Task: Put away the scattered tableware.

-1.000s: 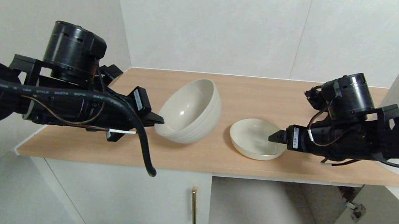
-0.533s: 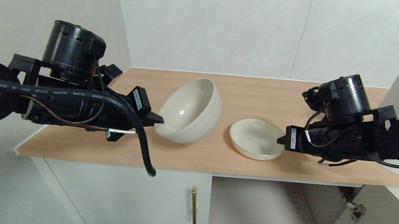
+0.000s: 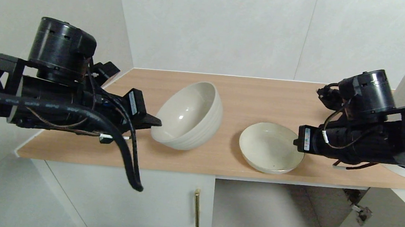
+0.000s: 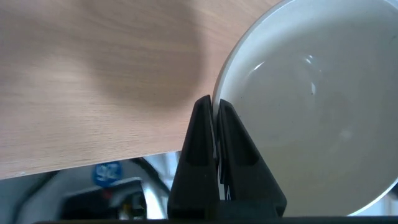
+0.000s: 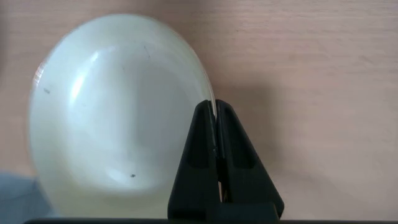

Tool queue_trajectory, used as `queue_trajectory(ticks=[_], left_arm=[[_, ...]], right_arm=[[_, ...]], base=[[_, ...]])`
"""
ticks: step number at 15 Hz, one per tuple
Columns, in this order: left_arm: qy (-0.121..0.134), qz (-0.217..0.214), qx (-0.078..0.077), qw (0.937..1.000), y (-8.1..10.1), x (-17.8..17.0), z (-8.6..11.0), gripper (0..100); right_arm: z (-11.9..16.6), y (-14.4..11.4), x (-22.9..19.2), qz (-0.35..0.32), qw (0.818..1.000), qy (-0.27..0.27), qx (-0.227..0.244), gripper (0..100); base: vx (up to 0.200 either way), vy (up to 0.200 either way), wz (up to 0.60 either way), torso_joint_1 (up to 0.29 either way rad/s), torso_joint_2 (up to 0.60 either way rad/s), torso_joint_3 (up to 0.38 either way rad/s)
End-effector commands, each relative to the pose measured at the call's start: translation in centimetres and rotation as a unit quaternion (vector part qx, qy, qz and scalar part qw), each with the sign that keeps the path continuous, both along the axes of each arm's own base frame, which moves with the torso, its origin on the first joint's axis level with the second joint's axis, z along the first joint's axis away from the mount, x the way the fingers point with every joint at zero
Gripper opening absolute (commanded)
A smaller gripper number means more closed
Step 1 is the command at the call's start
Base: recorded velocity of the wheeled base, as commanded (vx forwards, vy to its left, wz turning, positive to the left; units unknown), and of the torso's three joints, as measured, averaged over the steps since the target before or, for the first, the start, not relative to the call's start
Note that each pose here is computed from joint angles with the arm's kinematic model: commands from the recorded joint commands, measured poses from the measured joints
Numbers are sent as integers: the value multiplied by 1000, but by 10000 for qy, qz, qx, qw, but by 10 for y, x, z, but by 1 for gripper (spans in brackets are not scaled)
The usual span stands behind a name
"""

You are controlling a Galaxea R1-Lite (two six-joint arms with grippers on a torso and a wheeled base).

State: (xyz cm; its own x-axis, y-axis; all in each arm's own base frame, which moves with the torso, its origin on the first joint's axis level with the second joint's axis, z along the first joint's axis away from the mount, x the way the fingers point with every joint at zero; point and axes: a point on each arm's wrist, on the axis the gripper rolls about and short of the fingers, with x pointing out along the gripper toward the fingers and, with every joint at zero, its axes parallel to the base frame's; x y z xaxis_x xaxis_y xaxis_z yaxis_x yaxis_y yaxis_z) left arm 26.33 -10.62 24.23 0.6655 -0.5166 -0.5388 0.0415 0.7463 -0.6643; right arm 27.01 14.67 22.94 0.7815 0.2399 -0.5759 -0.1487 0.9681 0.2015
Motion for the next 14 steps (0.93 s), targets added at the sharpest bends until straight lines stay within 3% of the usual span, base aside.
queue_trajectory(ticks=[1,3,5,11,14], left_arm=[[-115,-34,75,9999,7,-11,7,0],[-149,-146,227,9995,10,-20,12,0],[-187,-170,252,9994,11,-23,14,0],[-166,-171,260,9994,11,-23,13,0],[-166,-171,260,9994,11,-23,13,0]], right_arm=[[21,-10,-19,52,9997,-178,140,0],[33,-17,-36,401,9984,-108,372,0],[37,-21,-42,461,9982,-51,380,0],[35,-21,-43,488,9982,-15,362,0],[29,-23,-47,555,9982,25,230,0]], base=[[0,0,0,0,0,0],[0,0,0,0,0,0],[0,0,0,0,0,0],[-200,0,0,2,3,2],[0,0,0,0,0,0]])
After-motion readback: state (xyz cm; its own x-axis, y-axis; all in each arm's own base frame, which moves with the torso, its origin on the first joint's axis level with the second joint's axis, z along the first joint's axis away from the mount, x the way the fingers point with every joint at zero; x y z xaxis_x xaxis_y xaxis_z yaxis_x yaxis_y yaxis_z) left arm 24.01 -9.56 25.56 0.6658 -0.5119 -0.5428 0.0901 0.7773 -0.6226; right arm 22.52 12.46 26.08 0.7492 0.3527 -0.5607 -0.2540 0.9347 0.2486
